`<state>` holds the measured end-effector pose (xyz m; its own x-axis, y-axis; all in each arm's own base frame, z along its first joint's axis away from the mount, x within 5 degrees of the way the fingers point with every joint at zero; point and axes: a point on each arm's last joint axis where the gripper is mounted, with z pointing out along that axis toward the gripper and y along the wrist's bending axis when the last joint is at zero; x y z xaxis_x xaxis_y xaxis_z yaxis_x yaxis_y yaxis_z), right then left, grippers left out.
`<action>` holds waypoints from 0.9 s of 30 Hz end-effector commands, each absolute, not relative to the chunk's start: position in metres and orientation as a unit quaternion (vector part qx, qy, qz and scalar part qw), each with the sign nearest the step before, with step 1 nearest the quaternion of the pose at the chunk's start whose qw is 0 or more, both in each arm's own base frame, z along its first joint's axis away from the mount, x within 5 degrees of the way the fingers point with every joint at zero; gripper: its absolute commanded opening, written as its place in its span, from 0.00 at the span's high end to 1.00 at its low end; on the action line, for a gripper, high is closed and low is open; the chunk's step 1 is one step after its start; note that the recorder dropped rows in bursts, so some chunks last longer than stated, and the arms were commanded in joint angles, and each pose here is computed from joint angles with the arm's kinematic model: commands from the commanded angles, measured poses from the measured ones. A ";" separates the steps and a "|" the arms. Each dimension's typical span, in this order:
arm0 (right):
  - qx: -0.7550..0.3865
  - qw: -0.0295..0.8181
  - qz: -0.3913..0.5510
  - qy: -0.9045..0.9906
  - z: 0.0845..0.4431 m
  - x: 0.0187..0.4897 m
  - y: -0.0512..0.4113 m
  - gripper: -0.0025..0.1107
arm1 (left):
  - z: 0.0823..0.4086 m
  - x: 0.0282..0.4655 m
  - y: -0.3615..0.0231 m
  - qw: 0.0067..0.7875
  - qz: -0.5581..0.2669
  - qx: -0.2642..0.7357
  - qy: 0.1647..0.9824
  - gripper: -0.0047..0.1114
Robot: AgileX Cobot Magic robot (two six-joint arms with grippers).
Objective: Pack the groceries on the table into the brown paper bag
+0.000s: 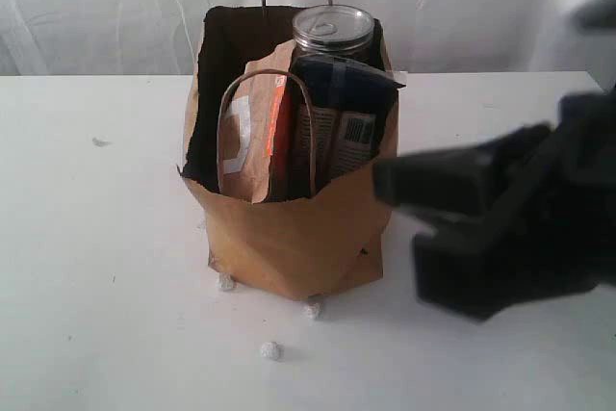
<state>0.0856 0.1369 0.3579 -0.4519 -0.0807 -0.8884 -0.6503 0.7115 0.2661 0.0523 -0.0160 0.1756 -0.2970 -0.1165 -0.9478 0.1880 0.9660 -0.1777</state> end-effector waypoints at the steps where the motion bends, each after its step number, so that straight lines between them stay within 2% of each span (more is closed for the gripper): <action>1: -0.220 0.555 0.290 0.748 0.412 0.089 0.124 0.98 | 0.175 0.052 -0.016 0.593 -0.132 0.019 0.794 0.96; 5: -0.219 0.577 0.234 0.751 0.435 0.106 0.145 0.98 | 0.175 0.052 -0.016 0.593 -0.132 0.019 0.794 0.96; 7: -0.237 0.572 0.205 0.758 0.439 0.119 0.173 0.98 | 0.175 0.052 -0.016 0.593 -0.132 0.019 0.794 0.96; 10: -0.239 0.556 0.134 0.785 0.430 0.150 0.218 0.98 | 0.175 0.052 -0.016 0.593 -0.132 0.019 0.794 0.96; 13: -0.237 0.542 0.108 0.799 0.412 0.182 0.249 0.98 | 0.175 0.052 -0.016 0.593 -0.132 0.019 0.794 0.96; 20: -0.209 0.527 0.081 0.819 0.401 0.221 0.260 0.97 | 0.175 0.052 -0.016 0.593 -0.132 0.019 0.794 0.96; 23: -0.202 0.524 0.098 0.822 0.401 0.227 0.258 0.86 | 0.175 0.052 -0.016 0.593 -0.132 0.019 0.794 0.96; 27: -0.206 0.526 0.099 0.819 0.403 0.227 0.257 0.49 | 0.175 0.052 -0.016 0.593 -0.132 0.019 0.794 0.96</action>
<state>0.2260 0.2580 0.3985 -0.3799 -0.2318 -0.8955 -0.4300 0.9014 -0.0509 0.0523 -0.0160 0.1756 -0.2970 -0.1165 -0.9478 0.1880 0.9660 -0.1777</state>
